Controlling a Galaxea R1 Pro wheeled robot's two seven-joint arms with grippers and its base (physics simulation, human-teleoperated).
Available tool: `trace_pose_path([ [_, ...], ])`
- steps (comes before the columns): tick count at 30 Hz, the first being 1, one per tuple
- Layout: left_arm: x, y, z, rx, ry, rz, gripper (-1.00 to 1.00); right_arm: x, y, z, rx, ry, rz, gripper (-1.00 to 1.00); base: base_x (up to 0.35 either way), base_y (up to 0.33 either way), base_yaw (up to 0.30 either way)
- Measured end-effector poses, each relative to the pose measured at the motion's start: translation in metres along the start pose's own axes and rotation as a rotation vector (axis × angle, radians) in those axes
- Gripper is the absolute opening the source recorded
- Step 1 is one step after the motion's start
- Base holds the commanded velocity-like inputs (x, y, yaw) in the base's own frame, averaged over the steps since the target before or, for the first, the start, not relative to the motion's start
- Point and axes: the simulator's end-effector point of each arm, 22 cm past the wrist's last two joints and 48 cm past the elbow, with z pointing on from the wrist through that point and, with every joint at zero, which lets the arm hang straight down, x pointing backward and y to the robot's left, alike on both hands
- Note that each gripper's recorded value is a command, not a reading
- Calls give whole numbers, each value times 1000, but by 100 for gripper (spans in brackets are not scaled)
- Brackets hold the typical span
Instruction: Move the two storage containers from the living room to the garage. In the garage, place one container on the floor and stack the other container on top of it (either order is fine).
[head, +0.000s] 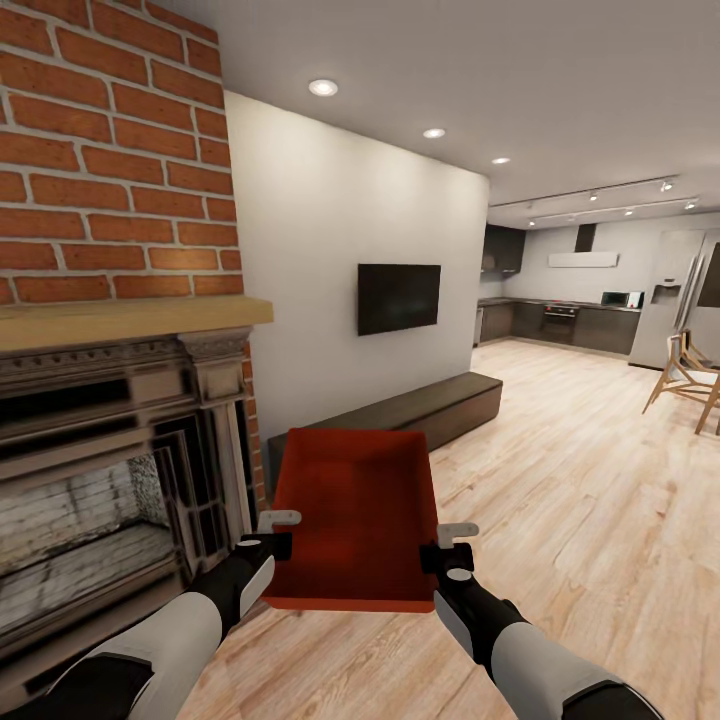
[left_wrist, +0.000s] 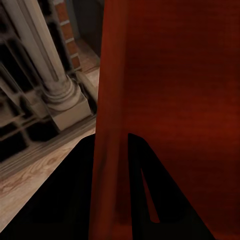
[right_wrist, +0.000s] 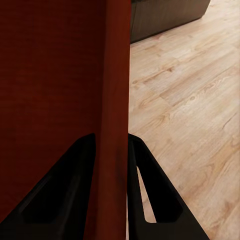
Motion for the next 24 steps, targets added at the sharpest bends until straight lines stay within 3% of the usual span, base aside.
trace_pose_path([
  [6, 0, 0, 0, 0, -1, 0, -100, 0, 0, 0, 0, -1, 0, -100, 0, 0, -81],
  [24, 0, 0, 0, 0, -1, 0, -100, 0, 0, 0, 1, -1, 0, -100, 0, 0, -236],
])
